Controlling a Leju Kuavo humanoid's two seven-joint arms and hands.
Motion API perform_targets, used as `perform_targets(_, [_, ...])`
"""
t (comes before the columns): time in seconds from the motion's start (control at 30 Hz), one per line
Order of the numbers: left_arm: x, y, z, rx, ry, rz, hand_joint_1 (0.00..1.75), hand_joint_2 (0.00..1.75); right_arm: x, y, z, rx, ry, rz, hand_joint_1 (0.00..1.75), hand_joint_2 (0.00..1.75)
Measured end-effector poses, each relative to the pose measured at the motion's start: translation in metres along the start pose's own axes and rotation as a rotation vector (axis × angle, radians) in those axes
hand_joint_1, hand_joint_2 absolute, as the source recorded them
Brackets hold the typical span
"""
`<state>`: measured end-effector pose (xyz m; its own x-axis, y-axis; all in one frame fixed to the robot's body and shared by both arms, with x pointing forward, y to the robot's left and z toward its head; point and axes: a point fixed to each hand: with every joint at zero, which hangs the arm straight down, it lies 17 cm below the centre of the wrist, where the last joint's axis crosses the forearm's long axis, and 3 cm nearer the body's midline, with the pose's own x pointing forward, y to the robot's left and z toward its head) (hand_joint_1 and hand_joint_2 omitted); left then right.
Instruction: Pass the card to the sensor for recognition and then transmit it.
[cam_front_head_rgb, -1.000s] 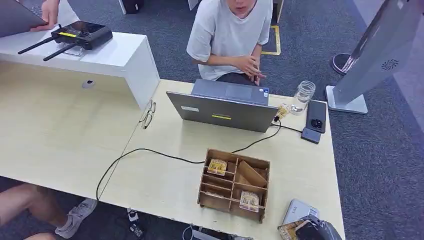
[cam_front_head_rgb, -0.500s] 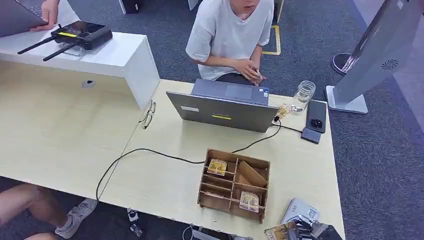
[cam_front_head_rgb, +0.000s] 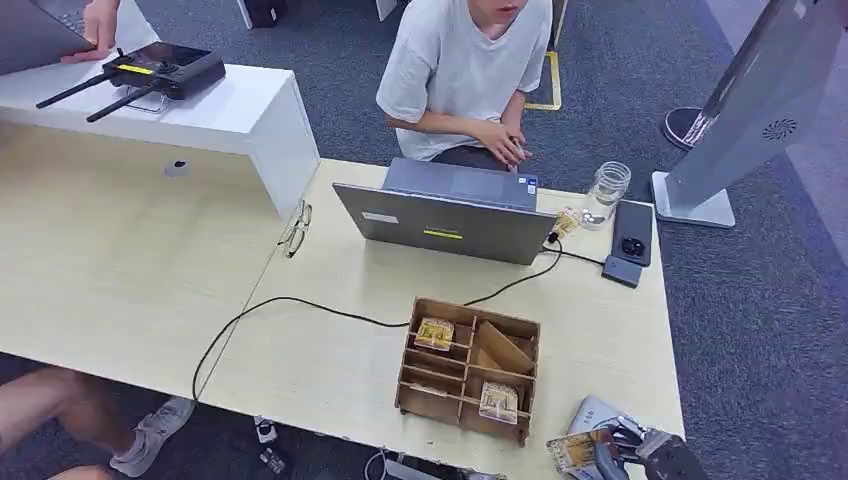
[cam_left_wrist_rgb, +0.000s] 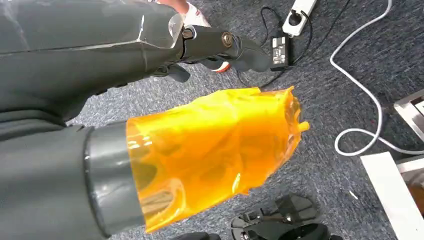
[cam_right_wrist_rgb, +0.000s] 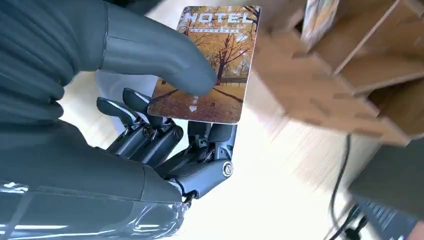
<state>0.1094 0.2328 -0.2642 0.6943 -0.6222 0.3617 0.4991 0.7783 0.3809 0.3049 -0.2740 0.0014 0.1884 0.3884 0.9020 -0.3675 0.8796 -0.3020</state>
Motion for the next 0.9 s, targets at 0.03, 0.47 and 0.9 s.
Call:
perform_targets(0.03, [0.0, 0.0, 0.0, 0.0, 0.0, 0.0, 0.0, 0.0, 0.0, 0.0, 0.0, 0.0, 0.0, 0.0, 1.75, 1.75])
perform_targets(0.47, [0.0, -0.001, 0.0, 0.001, 0.008, -0.002, 0.0, 0.0, -0.019, -0.025, -0.014, -0.115, 0.104, 0.184, 1.75, 1.75])
perform_targets(0.9, [0.001, -0.005, 0.001, -0.004, 0.015, 0.002, 0.0, 0.0, -0.034, -0.036, -0.013, -0.176, 0.185, 0.366, 1.75, 1.75])
